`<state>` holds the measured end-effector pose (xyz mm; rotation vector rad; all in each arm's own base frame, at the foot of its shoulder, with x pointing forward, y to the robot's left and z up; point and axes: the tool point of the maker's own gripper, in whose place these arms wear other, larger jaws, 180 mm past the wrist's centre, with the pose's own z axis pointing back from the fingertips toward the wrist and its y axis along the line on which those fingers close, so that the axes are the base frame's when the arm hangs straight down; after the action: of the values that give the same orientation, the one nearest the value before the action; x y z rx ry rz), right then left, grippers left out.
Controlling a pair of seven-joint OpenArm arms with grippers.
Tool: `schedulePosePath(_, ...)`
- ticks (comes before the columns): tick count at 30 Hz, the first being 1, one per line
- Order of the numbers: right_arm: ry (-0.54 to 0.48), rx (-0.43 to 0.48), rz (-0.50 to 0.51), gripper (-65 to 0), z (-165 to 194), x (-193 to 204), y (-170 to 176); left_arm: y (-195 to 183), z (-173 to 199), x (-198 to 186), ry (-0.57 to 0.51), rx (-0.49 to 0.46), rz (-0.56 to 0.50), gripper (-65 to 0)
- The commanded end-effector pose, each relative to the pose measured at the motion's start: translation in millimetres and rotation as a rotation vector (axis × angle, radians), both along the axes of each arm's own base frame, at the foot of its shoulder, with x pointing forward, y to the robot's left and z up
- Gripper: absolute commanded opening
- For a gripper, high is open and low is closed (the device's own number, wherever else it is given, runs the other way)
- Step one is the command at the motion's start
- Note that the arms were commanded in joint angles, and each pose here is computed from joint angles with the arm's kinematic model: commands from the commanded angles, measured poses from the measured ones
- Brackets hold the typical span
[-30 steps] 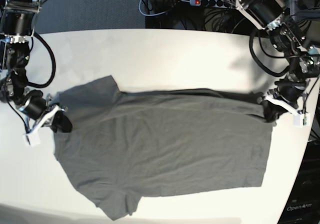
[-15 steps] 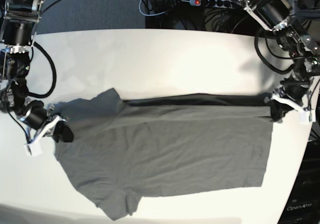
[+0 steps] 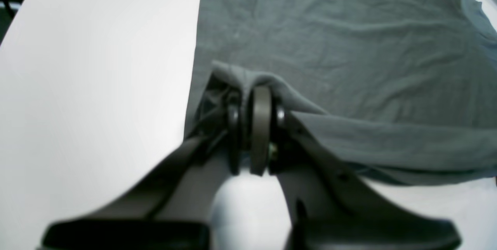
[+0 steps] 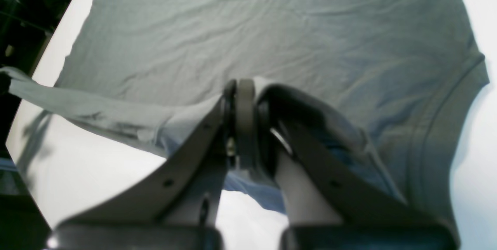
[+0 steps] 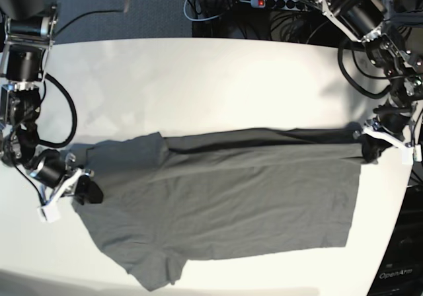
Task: Fold the T-shirt properly
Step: 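Drag the shirt edge with both grippers away from the table edge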
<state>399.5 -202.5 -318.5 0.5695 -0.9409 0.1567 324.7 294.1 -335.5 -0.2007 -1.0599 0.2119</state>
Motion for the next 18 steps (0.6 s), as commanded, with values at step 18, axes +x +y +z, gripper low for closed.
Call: schedulePosePath(18,-0.075,-0.121,-0.012,-64.9,-5.2,37.7,-2.8,5.6,6.3,30.1,0.034,0.146,-0.04,-62.3)
